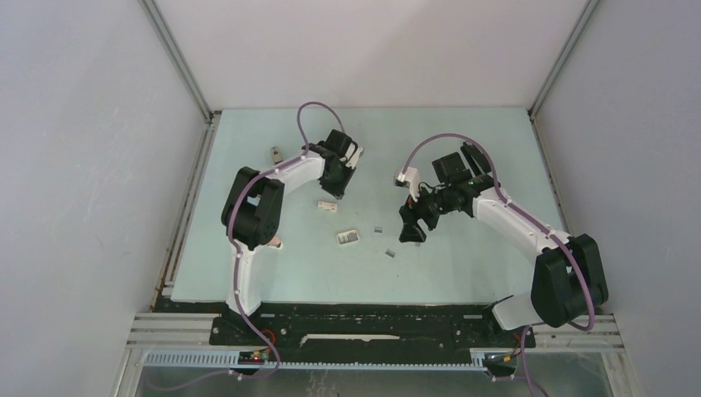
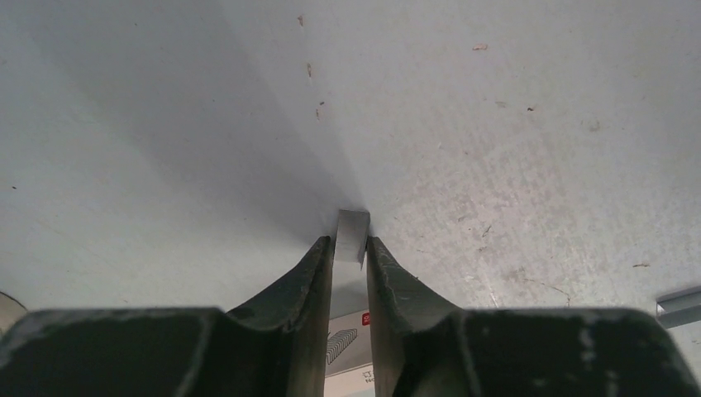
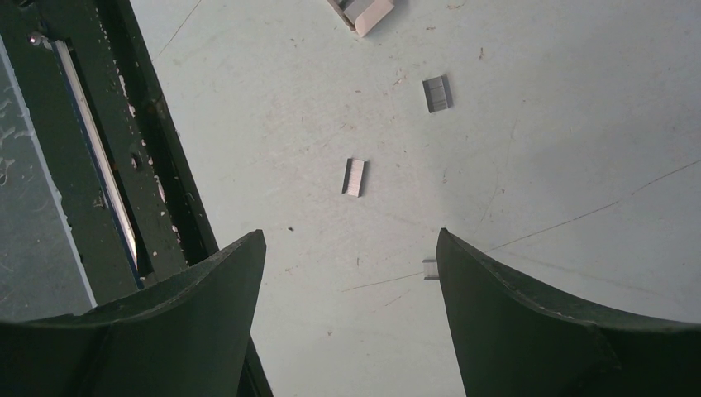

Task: Unload the staples from the stapler
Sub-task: Pick up the staple from the center of the board.

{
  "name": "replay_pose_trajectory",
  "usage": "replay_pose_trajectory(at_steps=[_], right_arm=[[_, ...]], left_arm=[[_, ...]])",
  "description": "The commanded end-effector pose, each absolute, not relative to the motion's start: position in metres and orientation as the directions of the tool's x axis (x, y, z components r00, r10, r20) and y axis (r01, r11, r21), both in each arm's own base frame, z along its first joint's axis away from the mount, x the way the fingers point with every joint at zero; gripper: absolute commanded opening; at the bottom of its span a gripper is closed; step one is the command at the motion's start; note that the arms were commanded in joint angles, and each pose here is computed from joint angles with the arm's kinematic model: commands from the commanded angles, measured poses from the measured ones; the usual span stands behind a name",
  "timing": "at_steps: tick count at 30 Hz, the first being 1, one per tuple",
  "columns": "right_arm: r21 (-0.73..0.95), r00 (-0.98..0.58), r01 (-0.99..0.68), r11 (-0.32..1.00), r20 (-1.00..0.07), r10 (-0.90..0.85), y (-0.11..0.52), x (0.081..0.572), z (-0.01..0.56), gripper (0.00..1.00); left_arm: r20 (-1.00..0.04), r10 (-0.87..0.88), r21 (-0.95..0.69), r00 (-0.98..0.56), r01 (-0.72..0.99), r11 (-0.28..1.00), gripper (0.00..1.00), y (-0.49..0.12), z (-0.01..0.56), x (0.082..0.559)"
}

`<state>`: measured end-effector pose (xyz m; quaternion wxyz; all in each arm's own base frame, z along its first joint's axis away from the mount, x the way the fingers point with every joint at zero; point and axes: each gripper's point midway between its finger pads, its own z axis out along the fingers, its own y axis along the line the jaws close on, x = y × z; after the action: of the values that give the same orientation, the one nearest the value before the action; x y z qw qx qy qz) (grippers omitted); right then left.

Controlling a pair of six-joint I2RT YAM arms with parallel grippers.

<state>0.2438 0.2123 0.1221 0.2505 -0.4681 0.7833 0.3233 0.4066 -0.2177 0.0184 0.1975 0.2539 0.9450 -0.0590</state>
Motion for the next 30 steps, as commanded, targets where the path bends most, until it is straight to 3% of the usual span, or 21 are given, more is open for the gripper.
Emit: replay_pose_trajectory(at_steps=[1, 6, 10, 20, 30], right_arm=[[0.227, -0.382, -0.916, 0.331, -0.745, -0.548, 0.217, 0.251, 0.145, 0.85], [0.231, -0.386, -0.914, 0.332, -0.742, -0.548, 0.216, 0.251, 0.146, 0.85], [0.235, -0.389, -0.914, 0.331, -0.744, -0.544, 0.216, 0.25, 0.146, 0.85], [0.298, -0.418, -0.904, 0.308, -0.772, -0.479, 0.217, 0.247, 0.16, 0.85], [0.506, -0.557, -0.828, 0.24, -0.789, -0.26, 0.217, 0.244, 0.199, 0.84]], left_arm=[[-0.384, 0.479, 0.0, -0.789, 0.519, 0.855, 0.24, -0.219, 0.018, 0.405], [-0.399, 0.46, -0.029, -0.793, 0.513, 0.858, 0.08, -0.224, 0.022, 0.404], [-0.46, 0.426, -0.079, -0.78, 0.513, 0.855, 0.03, -0.235, 0.036, 0.404], [-0.589, 0.277, -0.282, -0.76, 0.514, 0.811, 0.02, -0.267, 0.081, 0.389], [-0.653, 0.087, -0.566, -0.752, 0.561, 0.605, 0.02, -0.309, 0.127, 0.347]])
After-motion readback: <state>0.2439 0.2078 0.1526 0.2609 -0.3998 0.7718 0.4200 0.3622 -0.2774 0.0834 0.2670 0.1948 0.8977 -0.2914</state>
